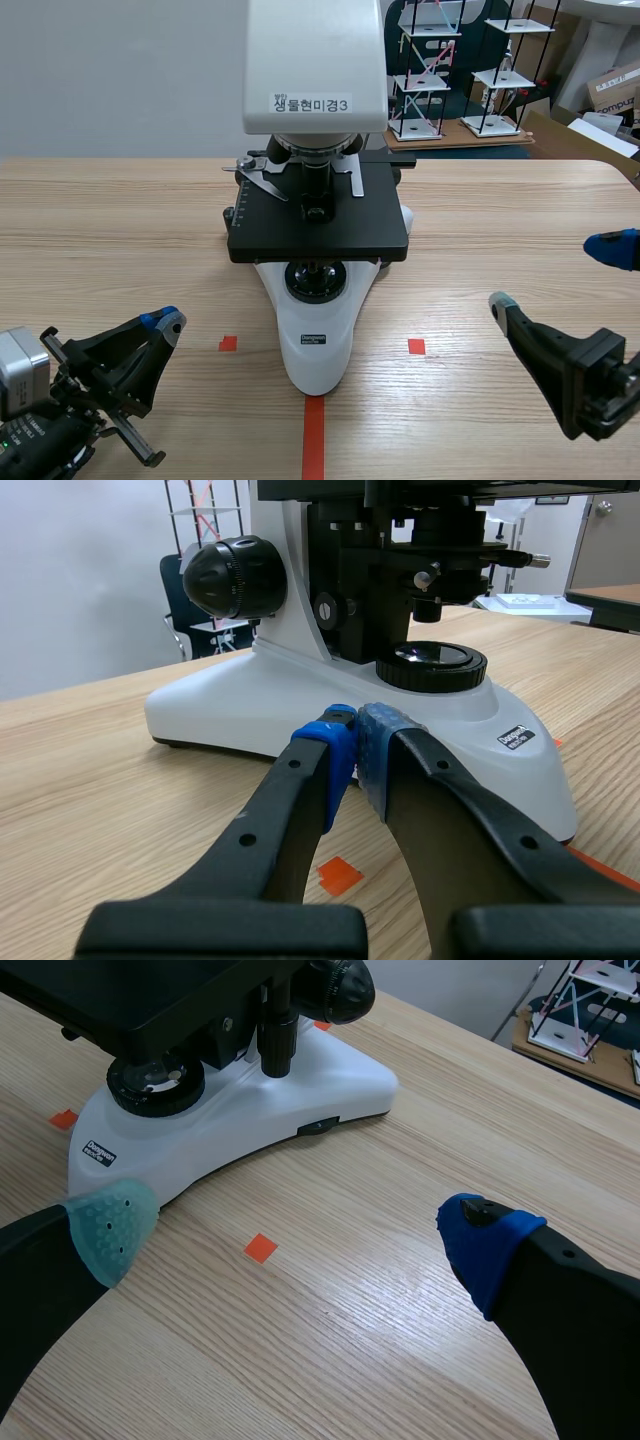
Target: Return to the home posture
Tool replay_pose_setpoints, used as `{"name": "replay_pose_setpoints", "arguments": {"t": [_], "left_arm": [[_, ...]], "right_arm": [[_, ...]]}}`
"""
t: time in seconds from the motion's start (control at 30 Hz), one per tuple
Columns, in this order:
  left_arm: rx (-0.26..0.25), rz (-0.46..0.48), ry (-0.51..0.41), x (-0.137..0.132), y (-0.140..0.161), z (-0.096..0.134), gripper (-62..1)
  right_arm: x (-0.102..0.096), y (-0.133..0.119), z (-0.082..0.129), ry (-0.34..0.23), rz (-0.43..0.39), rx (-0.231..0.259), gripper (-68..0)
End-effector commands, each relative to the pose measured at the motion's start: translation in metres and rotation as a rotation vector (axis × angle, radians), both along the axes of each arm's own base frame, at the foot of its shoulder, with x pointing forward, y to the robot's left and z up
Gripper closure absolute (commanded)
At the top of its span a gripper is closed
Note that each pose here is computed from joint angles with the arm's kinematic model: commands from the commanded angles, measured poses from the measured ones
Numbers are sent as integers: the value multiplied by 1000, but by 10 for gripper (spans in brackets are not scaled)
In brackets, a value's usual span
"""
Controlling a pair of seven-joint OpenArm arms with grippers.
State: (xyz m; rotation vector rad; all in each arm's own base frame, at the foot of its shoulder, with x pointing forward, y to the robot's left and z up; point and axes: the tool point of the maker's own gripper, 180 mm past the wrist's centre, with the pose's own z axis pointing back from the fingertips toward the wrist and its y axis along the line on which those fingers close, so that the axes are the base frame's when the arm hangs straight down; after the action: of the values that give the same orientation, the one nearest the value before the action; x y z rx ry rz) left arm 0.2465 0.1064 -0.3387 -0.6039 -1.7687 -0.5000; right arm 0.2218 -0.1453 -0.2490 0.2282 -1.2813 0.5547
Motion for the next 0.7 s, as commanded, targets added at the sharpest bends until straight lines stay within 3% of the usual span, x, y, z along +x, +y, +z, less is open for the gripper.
{"name": "replay_pose_setpoints", "arguments": {"t": [0.0, 0.57, 0.67], "left_arm": [[-17, 5, -27, 3, 2, 7, -36], [-16, 5, -26, 3, 2, 7, -37], [-17, 5, -26, 3, 2, 7, -78]], "right_arm": [[3, 4, 8, -29, 8, 19, -617], [3, 4, 8, -29, 8, 19, -617], [3, 4, 8, -29, 8, 19, -617]]}}
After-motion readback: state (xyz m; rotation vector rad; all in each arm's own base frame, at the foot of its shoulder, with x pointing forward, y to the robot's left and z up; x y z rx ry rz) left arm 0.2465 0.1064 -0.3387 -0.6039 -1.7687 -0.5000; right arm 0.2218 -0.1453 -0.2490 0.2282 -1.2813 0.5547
